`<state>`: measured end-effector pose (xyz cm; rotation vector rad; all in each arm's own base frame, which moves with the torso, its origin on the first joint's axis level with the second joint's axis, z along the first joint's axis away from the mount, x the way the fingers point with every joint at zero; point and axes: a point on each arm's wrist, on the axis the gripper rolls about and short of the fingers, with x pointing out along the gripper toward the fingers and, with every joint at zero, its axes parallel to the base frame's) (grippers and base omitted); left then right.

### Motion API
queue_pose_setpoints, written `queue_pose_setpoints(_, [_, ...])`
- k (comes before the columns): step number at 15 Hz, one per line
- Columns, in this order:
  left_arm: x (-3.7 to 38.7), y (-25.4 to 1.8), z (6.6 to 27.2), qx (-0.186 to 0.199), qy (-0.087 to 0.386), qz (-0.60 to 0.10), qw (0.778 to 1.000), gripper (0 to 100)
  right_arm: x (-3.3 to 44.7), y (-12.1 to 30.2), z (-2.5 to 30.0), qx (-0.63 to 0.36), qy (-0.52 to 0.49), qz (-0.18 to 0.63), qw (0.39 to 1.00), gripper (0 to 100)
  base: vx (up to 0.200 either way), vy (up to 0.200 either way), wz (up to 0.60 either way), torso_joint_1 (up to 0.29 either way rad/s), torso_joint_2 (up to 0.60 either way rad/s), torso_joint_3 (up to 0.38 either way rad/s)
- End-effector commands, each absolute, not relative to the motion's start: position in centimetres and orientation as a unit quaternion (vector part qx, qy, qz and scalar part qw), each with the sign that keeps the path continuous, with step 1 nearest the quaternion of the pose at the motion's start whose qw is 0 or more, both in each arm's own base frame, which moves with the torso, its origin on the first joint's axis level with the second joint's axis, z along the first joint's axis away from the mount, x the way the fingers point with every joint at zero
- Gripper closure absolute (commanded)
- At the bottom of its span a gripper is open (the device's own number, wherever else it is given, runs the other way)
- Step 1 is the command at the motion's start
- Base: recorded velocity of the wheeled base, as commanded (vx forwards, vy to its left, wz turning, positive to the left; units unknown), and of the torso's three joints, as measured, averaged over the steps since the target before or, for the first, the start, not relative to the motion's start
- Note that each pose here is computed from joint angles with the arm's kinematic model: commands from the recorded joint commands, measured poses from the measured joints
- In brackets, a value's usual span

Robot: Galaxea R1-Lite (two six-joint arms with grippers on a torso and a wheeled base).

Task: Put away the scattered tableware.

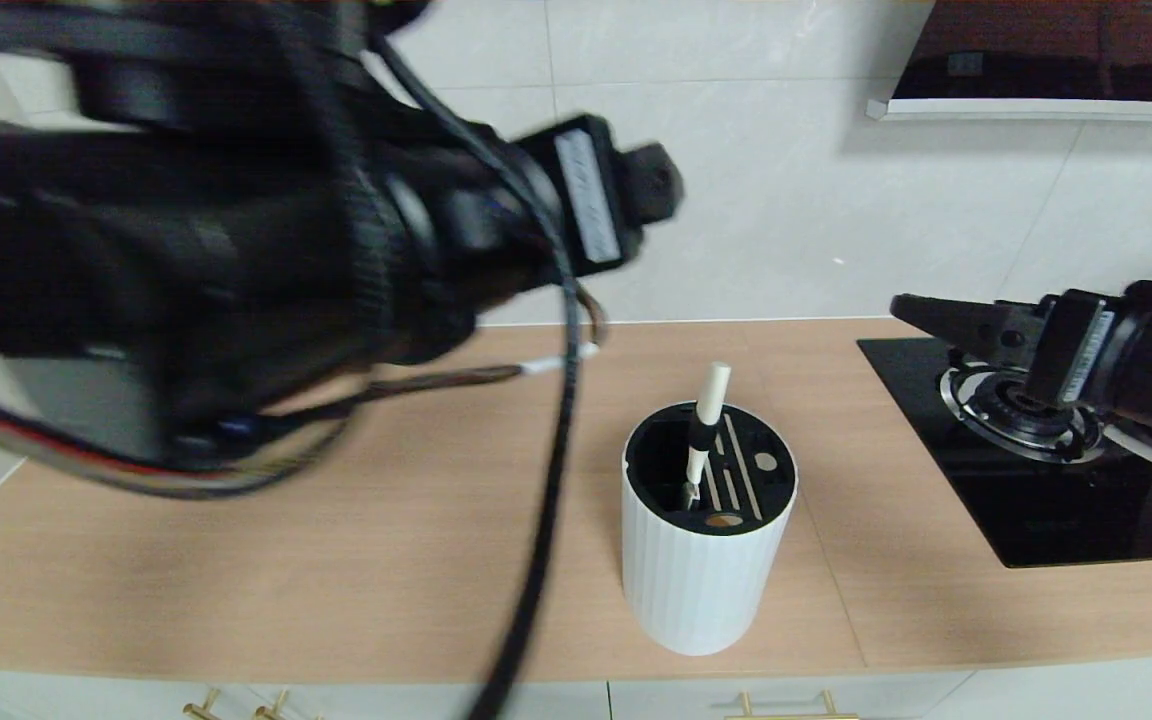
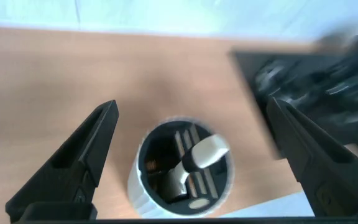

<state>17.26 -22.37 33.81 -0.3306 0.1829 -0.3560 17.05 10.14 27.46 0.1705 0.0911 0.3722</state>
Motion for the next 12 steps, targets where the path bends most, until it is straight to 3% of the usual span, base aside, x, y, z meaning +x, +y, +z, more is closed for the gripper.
queue_pose_setpoints(1, [11.9, -10.3, 36.0, -0.212, 0.029, -0.176, 0.961, 0, 12.4, 5.7, 25.7, 0.078, 0.02, 0.132, 0.988, 0, 0.0, 0.0, 0.0, 0.0, 0.0, 0.0])
queue_pose_setpoints(3, [10.2, -7.1, 34.2, -0.21, 0.025, -0.157, 0.965, 0, 9.9, 3.8, 23.8, 0.071, 0.012, 0.104, 0.992, 0, 0.0, 0.0, 0.0, 0.0, 0.0, 0.0])
queue_pose_setpoints(4, [7.4, -4.3, 32.3, -0.204, 0.013, -0.151, 0.967, 0, 7.0, 2.1, 22.6, 0.074, -0.015, 0.085, 0.993, 0, 0.0, 0.0, 0.0, 0.0, 0.0, 0.0])
queue_pose_setpoints(6, [3.9, -1.8, 30.0, -0.203, -0.011, -0.163, 0.966, 0, 3.8, 0.9, 20.7, 0.065, -0.039, 0.078, 0.994, 0, 0.0, 0.0, 0.0, 0.0, 0.0, 0.0])
queue_pose_setpoints(9, [-0.6, 0.7, 26.3, -0.166, -0.041, -0.127, 0.977, 0, -0.7, -0.6, 17.9, -0.008, -0.072, 0.008, 0.997, 0, 0.0, 0.0, 0.0, 0.0, 0.0, 0.0])
queue_pose_setpoints(12, [-4.4, 1.8, 24.8, -0.14, -0.084, -0.078, 0.983, 0, -4.2, -0.9, 16.0, -0.061, -0.107, -0.044, 0.991, 0, 0.0, 0.0, 0.0, 0.0, 0.0, 0.0])
